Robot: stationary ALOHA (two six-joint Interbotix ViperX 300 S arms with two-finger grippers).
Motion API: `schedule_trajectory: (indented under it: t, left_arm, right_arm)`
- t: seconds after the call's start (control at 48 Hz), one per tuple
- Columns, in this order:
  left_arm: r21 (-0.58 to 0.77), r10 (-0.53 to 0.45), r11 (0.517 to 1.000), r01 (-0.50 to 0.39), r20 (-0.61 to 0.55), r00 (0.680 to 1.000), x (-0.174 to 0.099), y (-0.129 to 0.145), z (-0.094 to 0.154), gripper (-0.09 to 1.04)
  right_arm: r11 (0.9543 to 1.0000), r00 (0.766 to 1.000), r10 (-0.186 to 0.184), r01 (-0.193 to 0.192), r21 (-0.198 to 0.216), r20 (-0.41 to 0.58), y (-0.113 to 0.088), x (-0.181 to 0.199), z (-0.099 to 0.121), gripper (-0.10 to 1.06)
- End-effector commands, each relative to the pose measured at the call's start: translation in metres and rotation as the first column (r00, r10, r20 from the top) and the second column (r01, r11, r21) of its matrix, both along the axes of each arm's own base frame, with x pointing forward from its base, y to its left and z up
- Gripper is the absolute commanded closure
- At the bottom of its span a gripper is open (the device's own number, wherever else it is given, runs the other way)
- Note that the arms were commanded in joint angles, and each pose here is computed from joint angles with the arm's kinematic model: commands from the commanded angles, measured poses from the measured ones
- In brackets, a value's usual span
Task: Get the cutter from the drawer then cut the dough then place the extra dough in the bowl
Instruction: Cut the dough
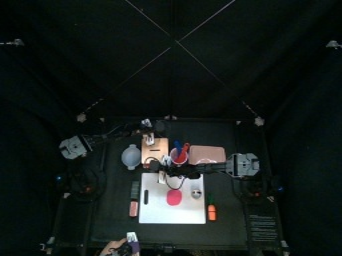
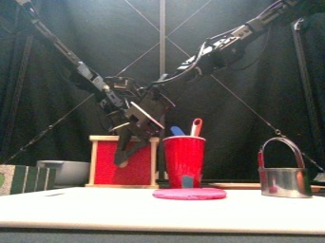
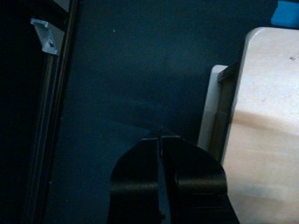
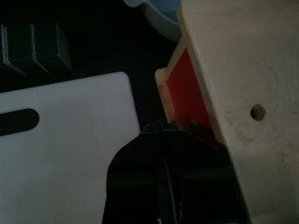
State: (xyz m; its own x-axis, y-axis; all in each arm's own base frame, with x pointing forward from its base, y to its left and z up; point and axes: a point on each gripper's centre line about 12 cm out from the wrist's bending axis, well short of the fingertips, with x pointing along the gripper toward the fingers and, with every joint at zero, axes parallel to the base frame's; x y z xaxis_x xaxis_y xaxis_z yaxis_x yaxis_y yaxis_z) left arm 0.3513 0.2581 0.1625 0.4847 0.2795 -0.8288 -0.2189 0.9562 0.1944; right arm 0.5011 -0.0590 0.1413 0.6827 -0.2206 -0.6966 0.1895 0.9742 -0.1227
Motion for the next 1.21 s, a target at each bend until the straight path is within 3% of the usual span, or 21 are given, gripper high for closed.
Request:
schedule_trajectory:
  t: [0.021,0.188,0.396,0.521,0.729,0.896,1.062,1.125,1.208]
  left_arm:
    - [0.075,0.019,0.997,-0.028,0.116,0.993,0.002,0.003,0.039,0.62]
    - [0.125,0.041,0.989,-0.074,0.247,0.968,-0.005,-0.005,0.070,0.62]
    - [0.125,-0.001,0.991,-0.050,0.375,0.927,-0.005,-0.056,0.087,0.62]
    - [0.127,-0.024,0.991,-0.045,0.495,0.868,-0.002,-0.094,0.096,0.61]
    - [0.149,-0.097,0.989,-0.005,0.671,0.735,-0.001,-0.166,0.108,0.61]
    - [0.169,-0.141,0.985,0.020,0.742,0.655,-0.008,-0.205,0.107,0.61]
    - [0.157,-0.122,0.988,-0.002,0.777,0.617,-0.017,-0.223,0.096,0.61]
    - [0.164,-0.129,0.987,-0.002,0.784,0.607,-0.019,-0.227,0.094,0.61]
    - [0.171,-0.149,0.985,0.018,0.792,0.592,-0.021,-0.238,0.093,0.61]
  right_arm:
    - [0.9997,0.995,0.025,-0.026,0.004,0.096,0.020,0.002,0.049,0.79]
    - [0.9956,0.986,0.093,-0.094,0.001,0.140,0.055,-0.017,0.082,0.79]
    - [0.9943,0.984,0.095,-0.101,0.032,0.148,0.067,-0.086,0.106,0.76]
    - [0.9909,0.983,0.084,-0.100,0.090,0.163,0.074,-0.124,0.113,0.71]
    - [0.9820,0.989,0.075,-0.096,0.163,0.128,0.084,-0.158,0.097,0.56]
    - [0.9776,0.989,0.100,-0.117,0.175,0.105,0.095,-0.172,0.090,0.34]
    - [0.9797,0.995,0.100,-0.097,0.176,-0.012,0.107,-0.191,0.080,0.12]
    - [0.9824,0.991,0.095,-0.078,0.170,-0.092,0.111,-0.201,0.070,0.10]
    - [0.9823,0.983,0.100,-0.073,0.173,-0.153,0.116,-0.210,0.060,0.10]
